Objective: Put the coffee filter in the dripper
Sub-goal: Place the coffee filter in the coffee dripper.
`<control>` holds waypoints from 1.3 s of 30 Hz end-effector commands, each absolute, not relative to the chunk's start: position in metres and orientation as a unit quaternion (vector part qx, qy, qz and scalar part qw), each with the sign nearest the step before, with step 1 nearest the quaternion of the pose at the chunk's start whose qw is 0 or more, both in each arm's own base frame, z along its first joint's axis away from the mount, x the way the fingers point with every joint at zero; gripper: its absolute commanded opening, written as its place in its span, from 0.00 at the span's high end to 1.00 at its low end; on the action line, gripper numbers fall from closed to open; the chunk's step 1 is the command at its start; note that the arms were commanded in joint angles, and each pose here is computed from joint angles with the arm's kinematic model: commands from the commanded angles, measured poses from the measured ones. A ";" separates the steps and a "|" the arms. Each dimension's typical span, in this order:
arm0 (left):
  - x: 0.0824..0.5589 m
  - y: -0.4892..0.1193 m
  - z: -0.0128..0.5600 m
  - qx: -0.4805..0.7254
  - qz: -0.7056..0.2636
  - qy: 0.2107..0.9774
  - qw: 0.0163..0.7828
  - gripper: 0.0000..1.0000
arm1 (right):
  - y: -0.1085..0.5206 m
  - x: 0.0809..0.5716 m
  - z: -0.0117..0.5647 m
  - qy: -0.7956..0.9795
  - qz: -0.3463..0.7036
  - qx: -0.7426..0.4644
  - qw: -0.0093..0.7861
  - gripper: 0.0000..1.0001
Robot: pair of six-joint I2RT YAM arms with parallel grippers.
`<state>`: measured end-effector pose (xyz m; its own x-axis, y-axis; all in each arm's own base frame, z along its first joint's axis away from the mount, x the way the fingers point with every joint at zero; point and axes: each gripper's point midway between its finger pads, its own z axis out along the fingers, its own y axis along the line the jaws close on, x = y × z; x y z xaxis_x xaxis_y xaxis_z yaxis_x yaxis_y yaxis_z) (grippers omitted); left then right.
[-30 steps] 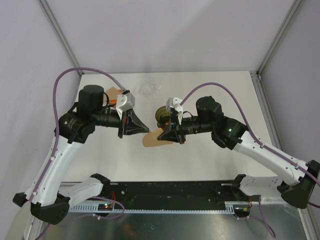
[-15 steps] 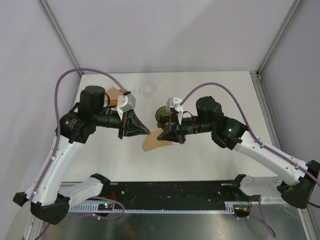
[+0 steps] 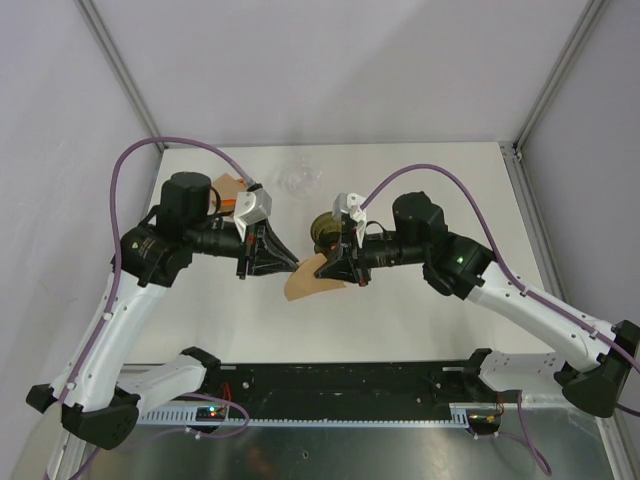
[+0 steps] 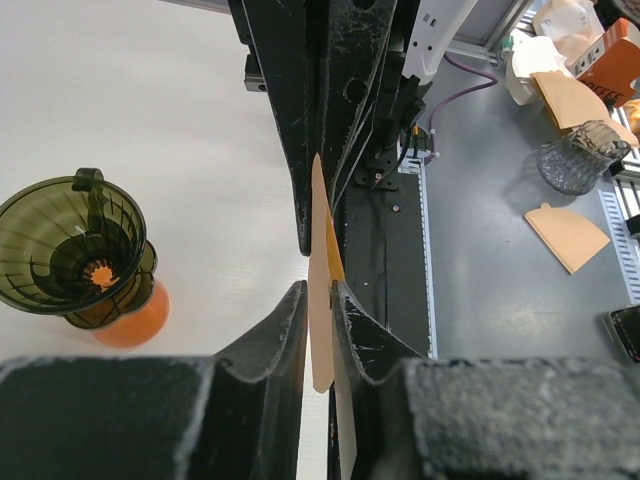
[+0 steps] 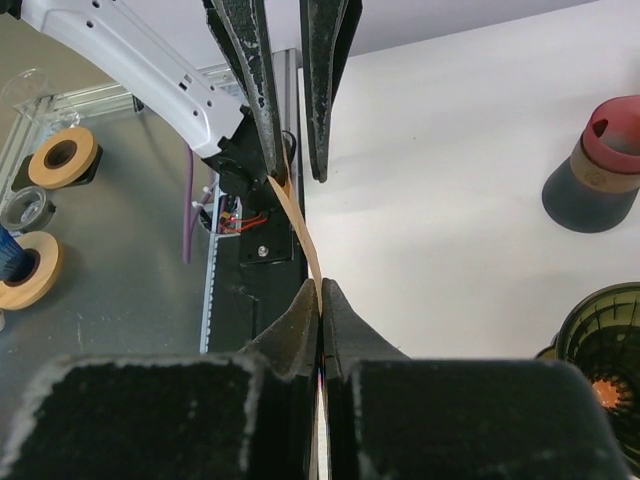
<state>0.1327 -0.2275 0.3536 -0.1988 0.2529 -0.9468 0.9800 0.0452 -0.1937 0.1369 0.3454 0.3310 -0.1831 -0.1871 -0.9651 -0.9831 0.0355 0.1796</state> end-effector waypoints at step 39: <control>0.127 -0.232 0.344 0.522 -0.475 0.599 0.377 0.60 | 0.360 0.139 0.371 0.535 0.531 -0.490 0.438 1.00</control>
<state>0.1304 -0.2310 0.3424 -0.2072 0.2753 -0.9387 0.9779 0.0310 -0.2068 0.1340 0.3553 0.3463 -0.1652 -0.1240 -0.9784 -0.9845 -0.0385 0.1711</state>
